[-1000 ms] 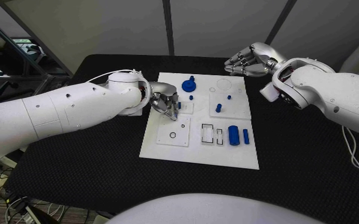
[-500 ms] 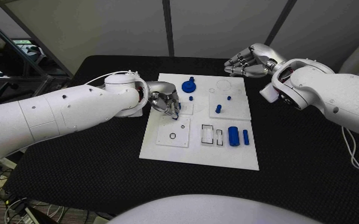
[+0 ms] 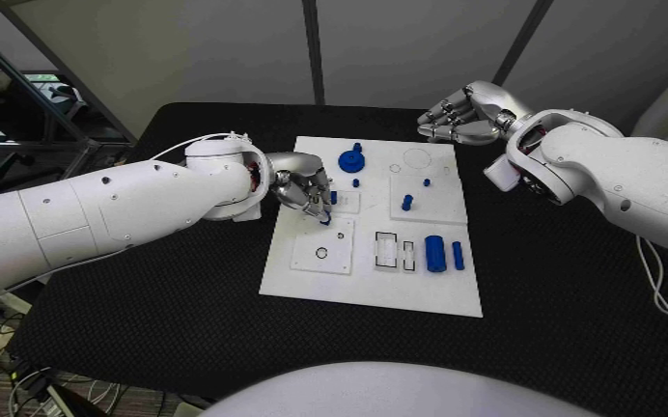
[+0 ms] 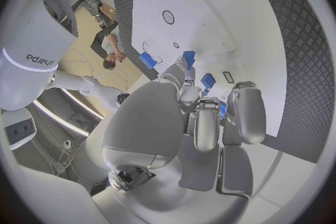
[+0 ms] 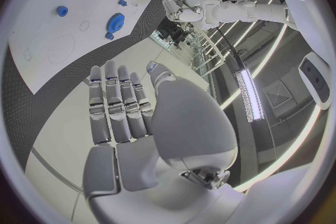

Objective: Assemble the parts on the task board

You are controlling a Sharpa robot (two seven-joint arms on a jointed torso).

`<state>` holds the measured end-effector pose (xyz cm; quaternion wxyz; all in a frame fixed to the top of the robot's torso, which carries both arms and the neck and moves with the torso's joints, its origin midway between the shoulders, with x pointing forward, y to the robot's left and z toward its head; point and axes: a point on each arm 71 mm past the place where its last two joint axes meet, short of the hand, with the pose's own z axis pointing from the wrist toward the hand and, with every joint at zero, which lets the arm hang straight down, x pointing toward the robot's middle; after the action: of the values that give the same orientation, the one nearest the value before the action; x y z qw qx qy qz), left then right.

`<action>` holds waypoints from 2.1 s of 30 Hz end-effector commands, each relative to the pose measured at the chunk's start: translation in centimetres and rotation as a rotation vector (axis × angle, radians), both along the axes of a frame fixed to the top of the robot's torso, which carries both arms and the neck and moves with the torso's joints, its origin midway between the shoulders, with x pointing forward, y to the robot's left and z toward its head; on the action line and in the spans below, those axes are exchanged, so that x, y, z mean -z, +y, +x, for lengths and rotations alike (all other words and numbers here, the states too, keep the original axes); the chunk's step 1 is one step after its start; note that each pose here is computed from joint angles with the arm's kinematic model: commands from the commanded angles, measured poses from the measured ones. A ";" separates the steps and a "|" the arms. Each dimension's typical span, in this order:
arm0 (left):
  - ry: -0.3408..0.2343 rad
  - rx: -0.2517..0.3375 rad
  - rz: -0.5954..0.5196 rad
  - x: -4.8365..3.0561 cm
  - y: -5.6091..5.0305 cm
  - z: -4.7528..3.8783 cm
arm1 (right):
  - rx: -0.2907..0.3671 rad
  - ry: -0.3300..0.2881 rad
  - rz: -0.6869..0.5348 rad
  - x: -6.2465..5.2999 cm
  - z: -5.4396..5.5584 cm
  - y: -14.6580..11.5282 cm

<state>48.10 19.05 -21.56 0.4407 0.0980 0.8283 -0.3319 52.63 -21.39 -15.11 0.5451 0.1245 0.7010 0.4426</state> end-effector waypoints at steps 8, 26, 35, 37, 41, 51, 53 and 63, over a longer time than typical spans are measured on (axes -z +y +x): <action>-0.033 -0.017 -0.101 -0.86 0.5 -0.34 | -0.015 -0.007 0.003 -0.1 0.0 0.1; -0.355 -0.144 -0.163 -2.78 4.4 0.39 | -0.001 -0.020 0.006 -0.2 0.0 -0.3; -0.456 -0.172 -0.113 -1.85 5.2 1.06 | -0.001 -0.022 0.007 -0.2 0.0 -0.3; -0.468 -0.176 -0.107 -1.52 5.3 1.26 | -0.002 -0.022 0.007 -0.2 0.0 -0.3; -0.493 -0.174 -0.090 -0.89 5.4 1.59 | -0.003 -0.022 0.007 -0.2 0.0 -0.2; -0.523 -0.167 -0.059 0.36 5.2 2.56 | -0.005 -0.022 0.008 -0.2 0.0 -0.1; -0.523 -0.166 -0.057 0.55 5.2 2.68 | -0.005 -0.021 0.008 -0.2 0.0 -0.1; -0.514 -0.156 -0.054 1.05 4.9 2.88 | -0.006 -0.020 0.008 -0.2 0.0 0.0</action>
<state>51.02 24.13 -22.77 0.6592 0.0897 0.6933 -0.2771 52.62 -21.50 -15.07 0.5471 0.1224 0.6983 0.4451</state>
